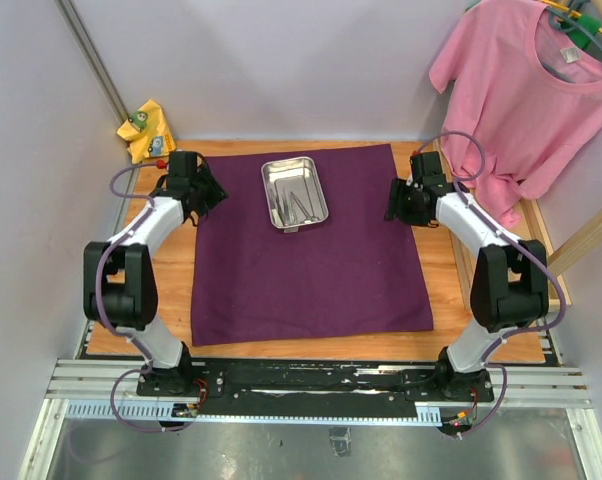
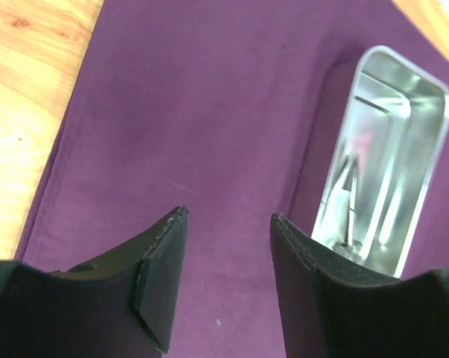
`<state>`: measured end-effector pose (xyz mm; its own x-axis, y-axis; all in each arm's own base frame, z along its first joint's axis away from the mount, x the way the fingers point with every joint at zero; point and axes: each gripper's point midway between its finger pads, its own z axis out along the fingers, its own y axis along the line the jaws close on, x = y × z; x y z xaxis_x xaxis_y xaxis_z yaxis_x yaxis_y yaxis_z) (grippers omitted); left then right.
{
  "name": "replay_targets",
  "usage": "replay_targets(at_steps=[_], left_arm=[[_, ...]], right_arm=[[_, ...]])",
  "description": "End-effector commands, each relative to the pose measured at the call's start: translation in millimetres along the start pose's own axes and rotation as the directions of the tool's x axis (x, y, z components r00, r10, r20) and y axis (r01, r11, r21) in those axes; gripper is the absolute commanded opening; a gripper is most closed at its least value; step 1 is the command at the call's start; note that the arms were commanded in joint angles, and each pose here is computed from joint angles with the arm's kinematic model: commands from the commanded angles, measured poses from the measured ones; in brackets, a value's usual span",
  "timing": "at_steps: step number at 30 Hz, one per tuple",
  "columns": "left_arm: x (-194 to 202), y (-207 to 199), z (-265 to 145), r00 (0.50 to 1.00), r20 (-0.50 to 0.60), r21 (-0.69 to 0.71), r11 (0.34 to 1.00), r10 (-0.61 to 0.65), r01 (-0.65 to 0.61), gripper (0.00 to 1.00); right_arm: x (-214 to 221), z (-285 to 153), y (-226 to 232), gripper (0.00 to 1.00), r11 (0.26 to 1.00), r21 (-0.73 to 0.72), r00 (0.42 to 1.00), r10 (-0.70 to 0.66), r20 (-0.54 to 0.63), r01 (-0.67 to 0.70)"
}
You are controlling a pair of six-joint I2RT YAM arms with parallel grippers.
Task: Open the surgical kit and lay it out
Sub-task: Smooth out the surgical kit at the center of the board.
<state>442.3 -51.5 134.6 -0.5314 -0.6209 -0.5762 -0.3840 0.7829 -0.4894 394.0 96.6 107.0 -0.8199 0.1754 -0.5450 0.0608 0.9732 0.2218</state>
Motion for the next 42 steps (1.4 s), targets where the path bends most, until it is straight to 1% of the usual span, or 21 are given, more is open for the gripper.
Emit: replay_targets(at_steps=[1,7,13,17,22,32,39,40,42], left_arm=[[-14,-1,33,0.999,0.046,-0.034,0.999,0.024,-0.023,0.51],[-14,7,69,0.999,0.022,-0.093,0.995,0.037,-0.035,0.39],[-5,21,99,0.999,-0.012,-0.149,0.988,0.039,-0.041,0.27],[-1,35,117,0.999,-0.039,-0.179,0.983,0.030,-0.036,0.23],[-4,49,132,0.998,-0.056,-0.216,0.976,0.028,-0.040,0.23],[-10,54,163,0.996,-0.082,-0.228,0.972,0.045,-0.063,0.20],[-13,54,176,0.993,-0.103,-0.226,0.971,0.056,-0.078,0.18],[-15,53,174,0.993,-0.104,-0.224,0.971,0.059,-0.081,0.18],[-23,48,165,0.994,-0.085,-0.214,0.973,0.074,-0.091,0.25]], right_arm=[[11,18,-33,0.59,0.996,0.085,0.997,0.026,-0.077,-0.020],[23,30,-45,0.54,0.993,0.109,0.993,0.053,-0.101,-0.042],[33,32,-51,0.53,0.990,0.134,0.993,0.058,-0.106,-0.043],[30,27,-49,0.53,0.991,0.125,0.994,0.058,-0.093,-0.046],[20,20,-41,0.53,0.994,0.093,0.996,0.058,-0.067,-0.052],[-1,6,-20,0.53,0.997,-0.002,0.997,0.074,-0.017,-0.074],[-4,19,-24,0.54,0.998,0.019,0.997,0.063,-0.034,-0.062],[-4,22,-25,0.55,0.998,0.021,0.997,0.061,-0.042,-0.060],[-4,25,-25,0.55,0.998,0.019,0.997,0.062,-0.048,-0.061]])
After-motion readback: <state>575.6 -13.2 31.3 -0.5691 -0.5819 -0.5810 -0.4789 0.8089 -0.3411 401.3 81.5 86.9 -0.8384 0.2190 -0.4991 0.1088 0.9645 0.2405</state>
